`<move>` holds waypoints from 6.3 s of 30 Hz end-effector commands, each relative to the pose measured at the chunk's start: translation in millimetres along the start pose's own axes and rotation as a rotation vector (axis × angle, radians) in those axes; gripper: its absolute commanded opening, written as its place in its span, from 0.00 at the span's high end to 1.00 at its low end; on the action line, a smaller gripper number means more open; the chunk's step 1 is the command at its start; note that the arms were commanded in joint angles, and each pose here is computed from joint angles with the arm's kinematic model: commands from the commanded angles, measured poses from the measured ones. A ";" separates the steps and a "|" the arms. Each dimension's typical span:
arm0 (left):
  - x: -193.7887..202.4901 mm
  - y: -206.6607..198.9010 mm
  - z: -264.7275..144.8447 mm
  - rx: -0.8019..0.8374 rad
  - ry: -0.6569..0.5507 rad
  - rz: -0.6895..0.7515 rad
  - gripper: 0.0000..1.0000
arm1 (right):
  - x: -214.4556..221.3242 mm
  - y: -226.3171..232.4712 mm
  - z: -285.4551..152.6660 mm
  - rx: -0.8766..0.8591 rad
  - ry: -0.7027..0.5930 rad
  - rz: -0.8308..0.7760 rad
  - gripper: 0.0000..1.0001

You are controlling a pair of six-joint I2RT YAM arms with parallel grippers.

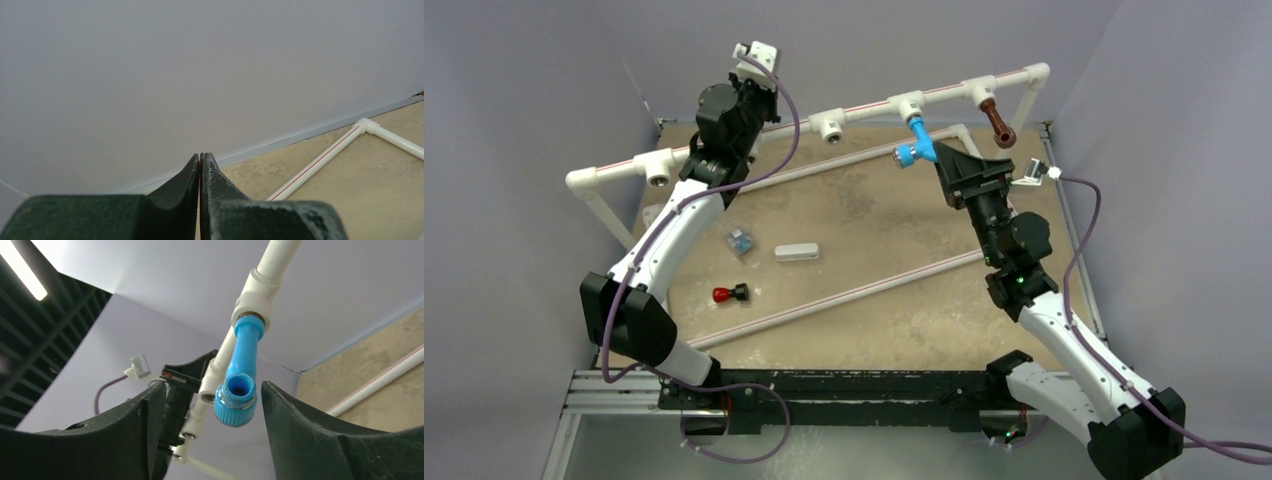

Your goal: Install the water faucets

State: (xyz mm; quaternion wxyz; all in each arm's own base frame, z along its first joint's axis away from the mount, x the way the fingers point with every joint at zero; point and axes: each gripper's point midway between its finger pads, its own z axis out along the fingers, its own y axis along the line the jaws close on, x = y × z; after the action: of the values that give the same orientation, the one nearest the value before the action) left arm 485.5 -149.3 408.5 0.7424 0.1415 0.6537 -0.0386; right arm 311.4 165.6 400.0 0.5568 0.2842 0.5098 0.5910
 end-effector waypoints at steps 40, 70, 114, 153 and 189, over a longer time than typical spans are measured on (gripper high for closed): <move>68.2 -11.4 0.0 0.037 0.187 0.019 1.00 | -1.3 23.5 -17.6 -0.305 0.325 -2.374 0.23; 71.5 -10.9 1.8 0.034 0.192 0.027 1.00 | 2.5 1.1 30.2 -0.067 0.033 -2.651 0.76; 66.1 -11.1 -1.5 0.038 0.183 0.021 1.00 | 15.2 22.6 28.3 0.053 -0.130 -0.432 1.00; 74.9 -12.0 2.1 0.035 0.208 0.023 1.00 | -2.9 5.3 2.7 0.137 -0.016 -0.505 0.32; 64.9 -10.6 -1.3 0.037 0.185 0.021 1.00 | 7.3 27.4 -5.6 -0.269 0.272 -2.317 0.22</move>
State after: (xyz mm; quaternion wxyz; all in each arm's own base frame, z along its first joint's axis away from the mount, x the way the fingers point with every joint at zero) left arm 486.5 -147.7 407.3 0.7417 0.1398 0.6551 -0.0362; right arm 288.9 178.7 424.2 0.7521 -0.4244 0.4979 -0.0798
